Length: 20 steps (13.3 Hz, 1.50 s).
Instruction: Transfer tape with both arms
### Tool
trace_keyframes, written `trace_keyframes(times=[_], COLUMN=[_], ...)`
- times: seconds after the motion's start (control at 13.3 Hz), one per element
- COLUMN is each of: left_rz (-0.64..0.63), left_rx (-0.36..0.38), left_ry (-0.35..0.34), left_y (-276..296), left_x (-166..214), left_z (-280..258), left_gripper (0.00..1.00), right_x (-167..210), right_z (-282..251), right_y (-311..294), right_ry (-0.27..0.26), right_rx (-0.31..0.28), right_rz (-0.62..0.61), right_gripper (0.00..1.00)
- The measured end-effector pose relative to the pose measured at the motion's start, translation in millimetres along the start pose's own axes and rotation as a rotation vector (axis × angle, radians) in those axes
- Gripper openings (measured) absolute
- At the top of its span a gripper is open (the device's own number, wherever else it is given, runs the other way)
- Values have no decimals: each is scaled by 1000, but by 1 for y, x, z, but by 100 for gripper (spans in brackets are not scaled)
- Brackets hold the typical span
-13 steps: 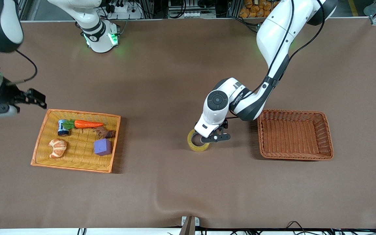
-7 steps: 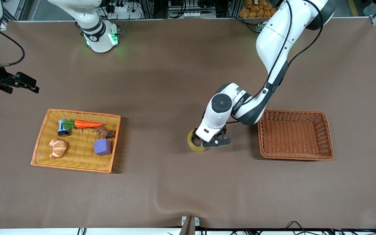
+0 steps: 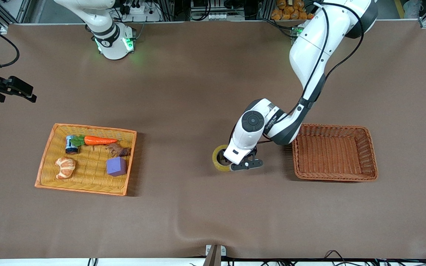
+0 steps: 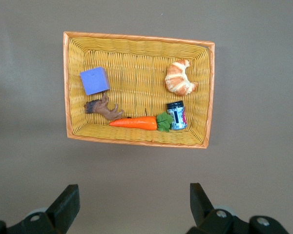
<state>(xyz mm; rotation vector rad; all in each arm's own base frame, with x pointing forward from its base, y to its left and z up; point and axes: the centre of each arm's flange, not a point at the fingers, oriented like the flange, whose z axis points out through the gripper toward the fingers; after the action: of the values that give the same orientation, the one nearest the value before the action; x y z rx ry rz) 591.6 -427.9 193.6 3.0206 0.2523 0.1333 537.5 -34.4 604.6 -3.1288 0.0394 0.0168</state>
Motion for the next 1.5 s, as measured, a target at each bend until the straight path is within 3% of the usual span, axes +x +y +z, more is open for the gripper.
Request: trace_keyframes(times=[0.53,0.83,1.13,1.28,1.5], left_rz=[1,-40,-21,31,139], left_rx=[-6,-22,61,119,148], left_ry=[6,69,102,75,-27], left_y=[3,-8,-73,-113,-191], left_x=[1,42,90,102,121], left_z=[-3,-75,-204,-249,-288], left_gripper=[22,22,22,22,22], right_x=[6,9,12,12,12], right_z=[-5,-15,-14,-13,-12], right_y=[-1,-3,-2,3,6], right_ry=[29,48,46,44,38], right_rx=[-2,-2,-2,-2,-1], right_rz=[-3,-7,-3,6,11], right_gripper=[100,100,100,100,100])
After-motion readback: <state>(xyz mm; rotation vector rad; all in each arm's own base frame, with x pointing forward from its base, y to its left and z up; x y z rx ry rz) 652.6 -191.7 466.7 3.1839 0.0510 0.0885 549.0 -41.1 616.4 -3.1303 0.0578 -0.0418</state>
